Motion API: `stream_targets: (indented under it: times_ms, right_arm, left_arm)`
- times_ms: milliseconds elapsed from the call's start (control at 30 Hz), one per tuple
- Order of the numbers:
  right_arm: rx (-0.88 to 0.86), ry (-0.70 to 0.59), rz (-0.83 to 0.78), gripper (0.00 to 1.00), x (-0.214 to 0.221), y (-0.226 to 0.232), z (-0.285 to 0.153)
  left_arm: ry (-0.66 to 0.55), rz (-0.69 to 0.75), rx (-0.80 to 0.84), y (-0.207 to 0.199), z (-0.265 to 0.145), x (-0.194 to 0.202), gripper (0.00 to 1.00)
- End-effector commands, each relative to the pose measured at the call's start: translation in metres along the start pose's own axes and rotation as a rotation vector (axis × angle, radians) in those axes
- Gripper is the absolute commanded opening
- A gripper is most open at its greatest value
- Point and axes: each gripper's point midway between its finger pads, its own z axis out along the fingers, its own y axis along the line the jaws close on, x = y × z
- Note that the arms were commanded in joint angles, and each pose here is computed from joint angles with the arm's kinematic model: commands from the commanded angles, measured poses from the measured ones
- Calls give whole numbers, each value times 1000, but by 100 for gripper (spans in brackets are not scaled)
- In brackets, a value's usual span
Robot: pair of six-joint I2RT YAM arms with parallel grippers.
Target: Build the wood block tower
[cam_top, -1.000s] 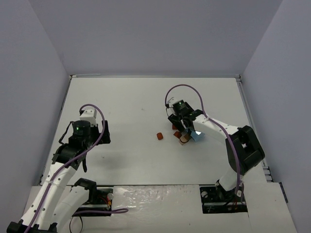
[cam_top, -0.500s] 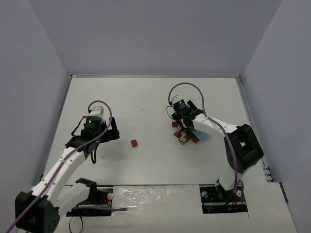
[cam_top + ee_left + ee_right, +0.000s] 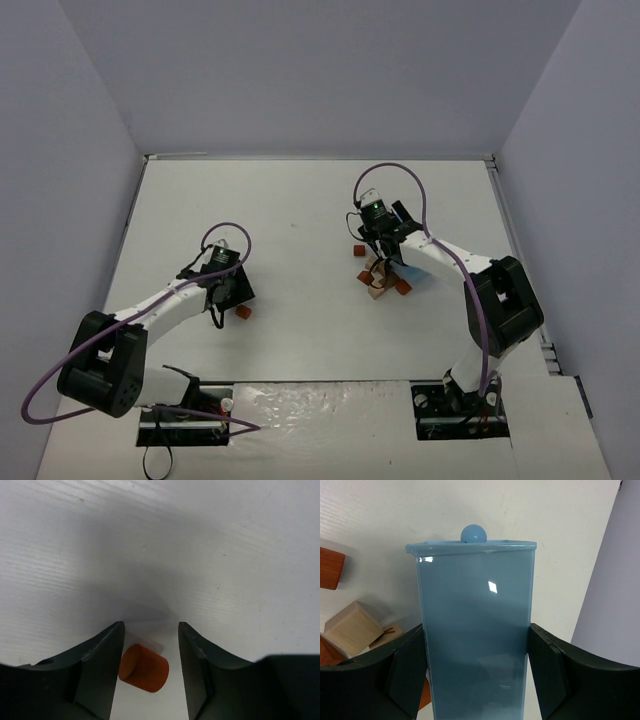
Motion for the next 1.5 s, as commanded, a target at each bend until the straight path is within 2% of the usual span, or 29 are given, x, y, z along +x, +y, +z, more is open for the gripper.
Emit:
stream_targets:
  times_ms: [0,100,167,267,367,500,633,833,1033,1200,1333,1467]
  right_arm:
    - [75,-79,95,0,-23,-31,-16]
    - [75,-86,106,0,-24,-35,-18]
    - [76,-90,110,0,-25,-37,-19]
    - [89,-101,114,0,-30,-46,-21]
    - [90,-135,139,3,-41,-57,-28]
    - [82,-163,166,11,-48,-64,-34]
    - [74,-172,172,12,-52,-65,-35]
    - [48,-219,211,5,-67,-72,-42]
    - [-117,-304,133,0,-91,-54,-45]
    - [-131,-281,29,0,-89,-48,-29]
    - [-120,-285,27,0,-96,-53,-26]
    - [-111,-310,57,0,-105,-65,-30]
  left_arm:
    - [-7,-94,-23,6,-4,9,39]
    - [-9,-121,-24,9,-5,13,36]
    - [-7,-116,-18,7,-6,12,38]
    - [-11,-74,-35,8,-24,4,57]
    - [-67,-79,-35,11,-50,-6,73]
    - [-88,-91,-31,19,-55,-2,78]
    - [-67,-72,28,8,-43,2,78]
    - [-39,-23,88,-10,-28,1,76]
    - [-6,-15,116,-18,-20,6,73]
    - [7,-20,124,-24,-17,9,66]
    - [30,-9,113,-25,-12,17,62]
    - [35,-14,96,-22,-9,23,53]
